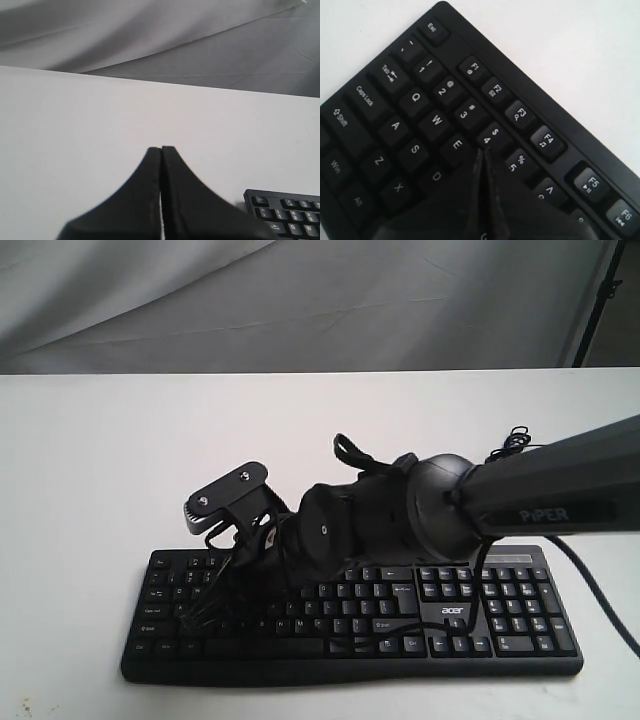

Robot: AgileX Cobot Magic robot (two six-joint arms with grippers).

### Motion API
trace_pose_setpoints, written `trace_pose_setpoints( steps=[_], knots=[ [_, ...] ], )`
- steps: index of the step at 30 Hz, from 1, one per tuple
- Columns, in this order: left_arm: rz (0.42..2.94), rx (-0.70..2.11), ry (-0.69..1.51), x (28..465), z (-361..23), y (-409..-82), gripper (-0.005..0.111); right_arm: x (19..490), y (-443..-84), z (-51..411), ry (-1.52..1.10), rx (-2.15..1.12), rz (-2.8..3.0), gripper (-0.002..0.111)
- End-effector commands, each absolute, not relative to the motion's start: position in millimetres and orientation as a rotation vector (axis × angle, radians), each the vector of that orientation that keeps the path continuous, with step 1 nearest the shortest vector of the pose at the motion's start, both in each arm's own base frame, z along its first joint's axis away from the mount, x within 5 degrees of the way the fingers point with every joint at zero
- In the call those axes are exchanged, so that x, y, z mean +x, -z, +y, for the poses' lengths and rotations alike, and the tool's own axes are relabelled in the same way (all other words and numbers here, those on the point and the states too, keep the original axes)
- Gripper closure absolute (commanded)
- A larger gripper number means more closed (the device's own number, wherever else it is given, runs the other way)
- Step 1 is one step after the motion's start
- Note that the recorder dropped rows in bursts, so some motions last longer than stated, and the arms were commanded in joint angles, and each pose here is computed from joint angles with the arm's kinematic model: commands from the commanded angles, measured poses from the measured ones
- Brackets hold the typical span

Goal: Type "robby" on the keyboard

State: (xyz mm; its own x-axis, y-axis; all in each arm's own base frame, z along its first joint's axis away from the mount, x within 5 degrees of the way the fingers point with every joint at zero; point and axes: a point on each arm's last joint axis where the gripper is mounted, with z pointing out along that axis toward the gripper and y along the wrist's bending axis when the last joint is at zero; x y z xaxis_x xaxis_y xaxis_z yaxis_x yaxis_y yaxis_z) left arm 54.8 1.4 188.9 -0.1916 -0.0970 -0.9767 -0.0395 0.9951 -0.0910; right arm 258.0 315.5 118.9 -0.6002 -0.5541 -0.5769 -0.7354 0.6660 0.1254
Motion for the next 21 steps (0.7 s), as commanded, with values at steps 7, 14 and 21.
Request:
trace_pose_setpoints(
  steps=[7,14,21],
  knots=[
    [1.762,-0.108,0.067,55,1,-188,0.107,264,-159,280,-0.478,-0.942,2.376,0.108],
    [1.762,-0.106,0.065,55,1,-188,0.107,253,-158,232,-0.424,-0.838,2.436,0.108],
    [1.762,-0.108,0.067,55,1,-188,0.107,255,-146,227,-0.400,-0.821,2.459,0.108]
  ],
)
